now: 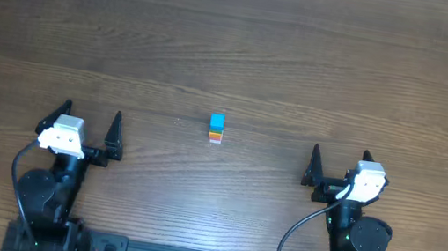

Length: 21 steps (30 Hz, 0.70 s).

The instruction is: Stack Cubes

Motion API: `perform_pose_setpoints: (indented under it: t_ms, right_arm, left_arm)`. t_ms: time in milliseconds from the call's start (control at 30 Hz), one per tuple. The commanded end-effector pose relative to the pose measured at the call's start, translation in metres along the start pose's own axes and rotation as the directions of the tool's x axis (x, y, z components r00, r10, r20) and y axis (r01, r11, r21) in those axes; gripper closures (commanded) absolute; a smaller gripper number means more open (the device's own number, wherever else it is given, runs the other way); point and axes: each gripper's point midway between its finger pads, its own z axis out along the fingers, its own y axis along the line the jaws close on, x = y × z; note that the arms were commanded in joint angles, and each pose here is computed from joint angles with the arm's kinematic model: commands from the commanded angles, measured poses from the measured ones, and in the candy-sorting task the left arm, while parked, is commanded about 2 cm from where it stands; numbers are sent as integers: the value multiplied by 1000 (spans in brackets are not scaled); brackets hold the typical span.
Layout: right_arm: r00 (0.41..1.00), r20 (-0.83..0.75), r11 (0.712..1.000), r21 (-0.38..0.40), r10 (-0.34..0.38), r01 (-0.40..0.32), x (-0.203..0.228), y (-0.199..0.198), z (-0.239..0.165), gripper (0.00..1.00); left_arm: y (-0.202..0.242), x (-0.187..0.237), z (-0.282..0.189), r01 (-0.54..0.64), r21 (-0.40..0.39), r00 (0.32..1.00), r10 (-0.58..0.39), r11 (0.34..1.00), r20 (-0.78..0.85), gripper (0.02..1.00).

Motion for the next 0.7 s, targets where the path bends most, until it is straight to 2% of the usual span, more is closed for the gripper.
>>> perform_pose_setpoints:
  t_ms: [33, 200, 700]
  right_arm:
    - [1000, 2, 1000, 3, -8, 8, 3, -2, 0, 7]
    - [1000, 3, 1000, 25, -6, 6, 2, -7, 0, 7]
    - [1000, 3, 1000, 24, -6, 6, 2, -7, 0, 7]
  left_arm:
    - [0, 1, 0, -15, 6, 1000, 15, 1000, 4, 18]
    - [0, 1, 0, -15, 6, 1000, 15, 1000, 4, 18]
    - [0, 1, 0, -15, 6, 1000, 15, 1000, 4, 18]
